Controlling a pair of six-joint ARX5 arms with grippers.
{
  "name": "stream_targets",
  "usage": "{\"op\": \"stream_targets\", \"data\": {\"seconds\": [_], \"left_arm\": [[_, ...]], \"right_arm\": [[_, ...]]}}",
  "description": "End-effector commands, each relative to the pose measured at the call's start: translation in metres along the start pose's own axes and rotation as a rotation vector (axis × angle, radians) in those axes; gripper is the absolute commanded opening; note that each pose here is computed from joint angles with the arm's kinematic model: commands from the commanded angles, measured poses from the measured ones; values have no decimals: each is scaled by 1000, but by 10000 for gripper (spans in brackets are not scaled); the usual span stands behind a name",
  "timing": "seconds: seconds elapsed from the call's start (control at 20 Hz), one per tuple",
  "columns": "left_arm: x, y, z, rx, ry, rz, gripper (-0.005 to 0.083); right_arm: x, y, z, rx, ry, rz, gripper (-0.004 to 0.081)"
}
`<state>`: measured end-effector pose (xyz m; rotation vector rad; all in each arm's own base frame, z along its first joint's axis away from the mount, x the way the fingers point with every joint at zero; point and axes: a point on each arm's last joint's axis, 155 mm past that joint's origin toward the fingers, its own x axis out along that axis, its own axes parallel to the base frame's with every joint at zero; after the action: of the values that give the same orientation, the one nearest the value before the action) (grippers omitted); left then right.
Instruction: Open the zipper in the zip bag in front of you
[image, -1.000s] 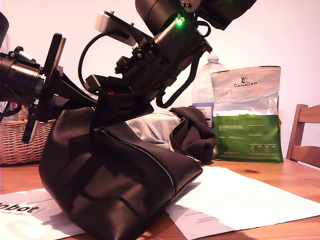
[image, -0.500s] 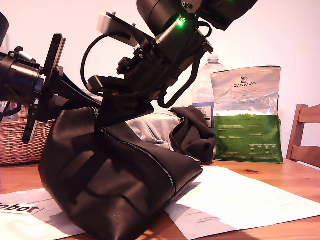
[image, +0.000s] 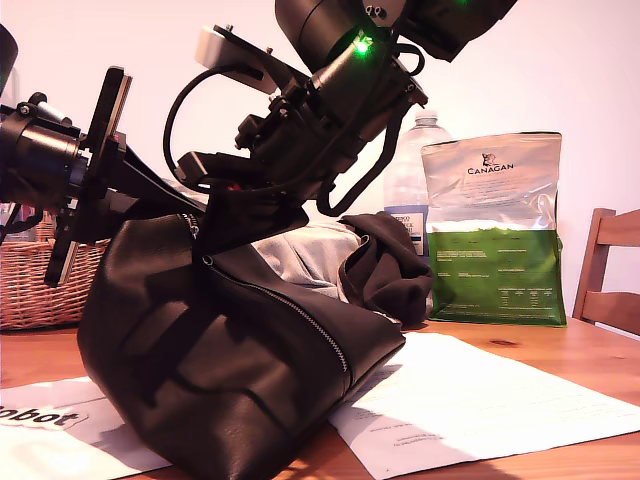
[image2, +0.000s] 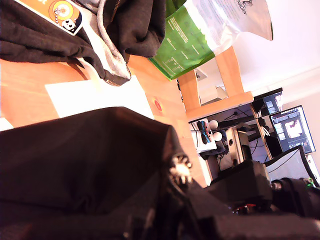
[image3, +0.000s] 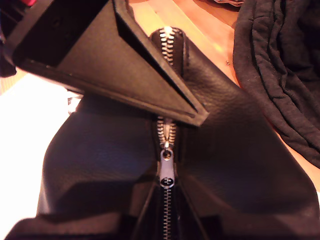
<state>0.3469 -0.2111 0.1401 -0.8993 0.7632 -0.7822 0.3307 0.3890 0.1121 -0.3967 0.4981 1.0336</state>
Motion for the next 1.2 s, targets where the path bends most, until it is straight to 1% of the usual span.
{"op": "stream_targets", "data": {"seconds": [0.0,0.1,0.5,0.75,1.15], "left_arm": [[0,-4,0,16,1,-14,-24],[0,-4,0,16,1,-15,-24],[0,-5,1,20,-2,-18,-24],[0,-8,3,31,-8,-29,-24],[-9,0,16,21,-42,-14,-24]], "right_arm": [[-5,-1,13,-8,-30,-6,29],[-5,-1,13,-9,-30,-6,0],[-5,0,11,-13,-22,-4,-11],[-5,2,-1,-23,27,6,-11],[-6,-1,-14,-41,78,-8,-11]]}}
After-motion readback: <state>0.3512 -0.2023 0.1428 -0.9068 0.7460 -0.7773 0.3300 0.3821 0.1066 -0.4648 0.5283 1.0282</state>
